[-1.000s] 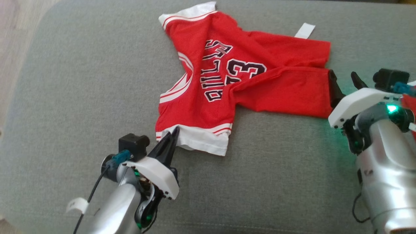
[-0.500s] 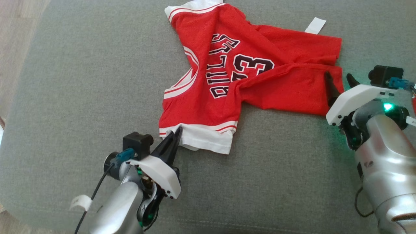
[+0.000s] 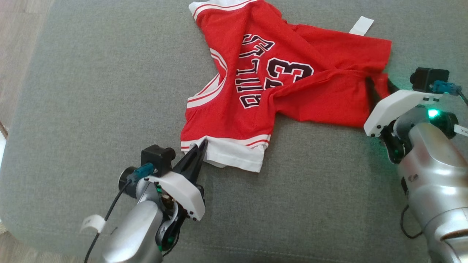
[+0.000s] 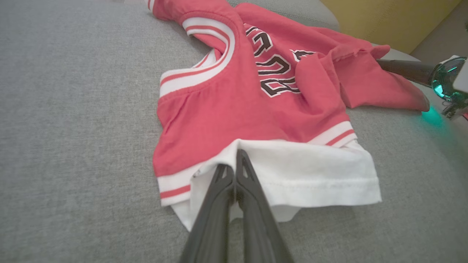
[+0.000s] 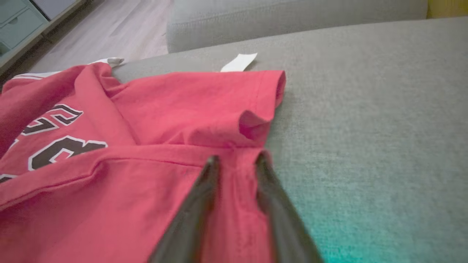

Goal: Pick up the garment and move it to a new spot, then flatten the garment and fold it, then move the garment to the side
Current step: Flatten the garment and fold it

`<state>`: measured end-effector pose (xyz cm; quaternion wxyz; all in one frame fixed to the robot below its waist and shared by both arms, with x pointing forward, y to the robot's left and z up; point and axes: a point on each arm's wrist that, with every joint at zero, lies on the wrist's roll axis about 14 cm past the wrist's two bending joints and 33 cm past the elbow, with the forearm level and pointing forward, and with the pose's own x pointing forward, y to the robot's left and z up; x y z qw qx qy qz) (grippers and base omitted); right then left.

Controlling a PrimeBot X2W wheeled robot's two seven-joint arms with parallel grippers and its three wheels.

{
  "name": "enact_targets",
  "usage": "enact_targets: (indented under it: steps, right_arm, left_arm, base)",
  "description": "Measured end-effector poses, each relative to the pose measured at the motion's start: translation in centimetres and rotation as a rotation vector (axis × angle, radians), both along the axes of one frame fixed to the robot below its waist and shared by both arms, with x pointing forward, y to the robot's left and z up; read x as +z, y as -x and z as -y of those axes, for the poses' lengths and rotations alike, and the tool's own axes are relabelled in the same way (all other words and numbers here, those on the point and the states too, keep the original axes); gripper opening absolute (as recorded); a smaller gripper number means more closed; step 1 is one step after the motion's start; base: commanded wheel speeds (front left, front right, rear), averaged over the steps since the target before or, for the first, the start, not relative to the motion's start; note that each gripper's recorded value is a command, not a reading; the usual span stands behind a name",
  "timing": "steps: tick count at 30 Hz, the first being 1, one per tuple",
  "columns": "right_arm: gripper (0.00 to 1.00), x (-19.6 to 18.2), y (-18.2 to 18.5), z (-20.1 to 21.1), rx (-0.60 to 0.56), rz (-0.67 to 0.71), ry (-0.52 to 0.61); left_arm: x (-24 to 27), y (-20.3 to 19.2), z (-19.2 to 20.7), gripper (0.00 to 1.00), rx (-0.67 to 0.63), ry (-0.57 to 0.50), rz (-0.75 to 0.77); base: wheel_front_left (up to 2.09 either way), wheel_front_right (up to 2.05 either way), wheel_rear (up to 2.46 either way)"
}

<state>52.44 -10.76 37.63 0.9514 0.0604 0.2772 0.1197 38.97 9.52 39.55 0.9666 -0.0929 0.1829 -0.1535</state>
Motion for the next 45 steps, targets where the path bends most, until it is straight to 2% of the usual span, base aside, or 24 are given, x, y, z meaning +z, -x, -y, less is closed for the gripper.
enact_targets:
  steps: [9,15,21,26,31,34,41,45]
  right_arm:
    - [0.0,1.8,-0.4,0.5,0.014,0.09,0.024]
    - [0.0,5.7,-0.3,0.7,0.01,0.226,-0.007]
    - [0.0,10.6,1.0,1.1,0.05,0.406,-0.018]
    - [0.0,17.3,1.4,4.1,0.05,0.605,0.021]
    - [0.0,24.1,2.9,5.5,0.072,0.803,0.068]
    - [0.0,26.5,3.8,5.8,0.076,0.875,0.083]
    - [0.0,32.0,8.0,6.3,0.094,1.045,0.115]
    - [0.0,34.7,10.1,7.7,0.061,1.109,0.151]
  left_arm:
    - [0.1,0.1,0.0,0.0,0.001,0.001,0.005]
    - [1.9,-0.2,-0.3,0.0,0.014,0.018,0.057]
    - [5.3,-1.7,-2.9,0.0,0.059,0.007,0.162]
    - [10.4,-3.6,-4.5,0.0,0.07,0.016,0.298]
    - [19.2,-5.9,-5.8,0.0,0.088,0.023,0.523]
    - [22.9,-6.1,-6.1,0.0,0.096,0.034,0.616]
    - [32.1,-4.0,-6.5,0.0,0.107,0.051,0.853]
    - [35.7,-2.3,-6.3,0.0,0.084,0.037,0.937]
  base:
    - [0.0,0.0,0.0]
    - [0.0,0.0,0.0]
    - [0.0,0.0,0.0]
    - [0.0,0.0,0.0]
    - [0.0,0.0,0.0]
    - [0.0,0.0,0.0]
    - [0.0,0.0,0.0]
    - [0.0,0.0,0.0]
